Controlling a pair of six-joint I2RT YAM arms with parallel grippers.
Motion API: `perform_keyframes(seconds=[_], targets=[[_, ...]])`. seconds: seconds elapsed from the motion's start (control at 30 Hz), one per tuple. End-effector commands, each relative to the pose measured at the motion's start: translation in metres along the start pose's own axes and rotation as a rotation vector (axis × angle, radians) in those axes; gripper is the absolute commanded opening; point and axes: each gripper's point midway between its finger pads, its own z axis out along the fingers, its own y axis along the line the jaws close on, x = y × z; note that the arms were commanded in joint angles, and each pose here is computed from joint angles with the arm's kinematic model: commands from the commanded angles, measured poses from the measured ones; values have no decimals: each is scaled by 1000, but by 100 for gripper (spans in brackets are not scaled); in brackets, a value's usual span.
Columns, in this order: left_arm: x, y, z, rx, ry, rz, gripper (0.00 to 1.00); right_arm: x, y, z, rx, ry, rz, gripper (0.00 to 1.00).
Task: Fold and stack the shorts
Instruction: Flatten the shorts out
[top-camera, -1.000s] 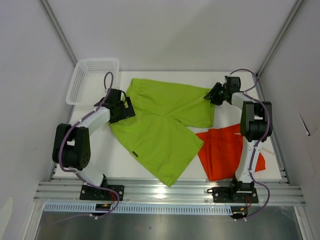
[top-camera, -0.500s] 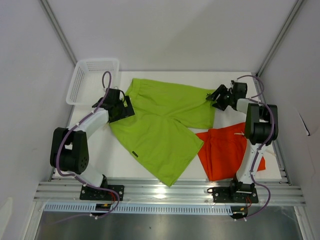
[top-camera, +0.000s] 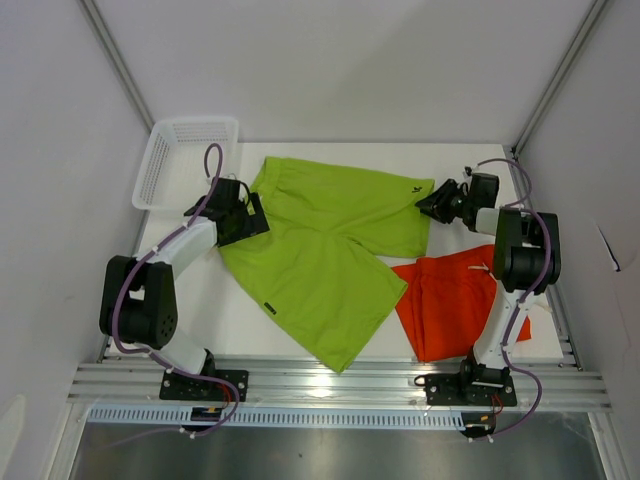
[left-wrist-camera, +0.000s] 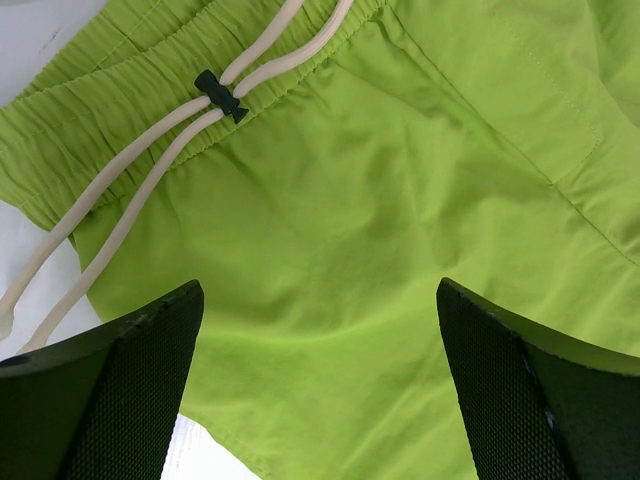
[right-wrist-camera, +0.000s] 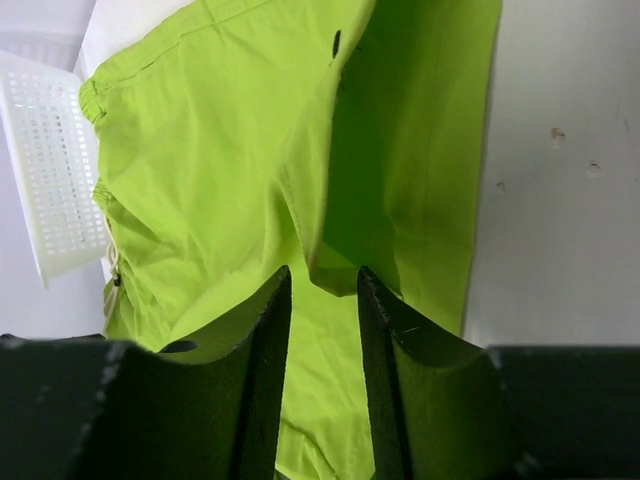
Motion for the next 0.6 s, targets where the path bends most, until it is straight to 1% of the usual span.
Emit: perform_keyframes(seconds=[0.0,0.17,0.27,0.33,0.37,0.4,0.43,0.47,0.57], targets=[[-13,-7,-12,35,-61,-7,99,-19,25,-4,-78,-49,-71,38],[-13,-7,-11,34,-59,-3,99,-19,26,5,-67,-32,-94,41],[-13,-7,-11,33,-60,-1,99,-19,26,8,-49,-27,-106,36],[-13,-6,-9,30,-56,-2,99,-18,22,8,-27,-23,-97,21],[-12,-6,-9,30,-54,-2,99,-17,21,7,-22,-21,-92,15],[-12,-6,-9,30,-54,-2,99,-18,18,5,-7,-23,-81,5],[-12,-7,-9,31,-54,-1,99,-18,16,3,4,-23,-74,1],[-13,-6,-9,31,-56,-2,99,-18,16,-1,11,-27,-68,0],[-13,-7,-10,33,-56,-2,99,-21,12,-11,37,-47,-46,0]])
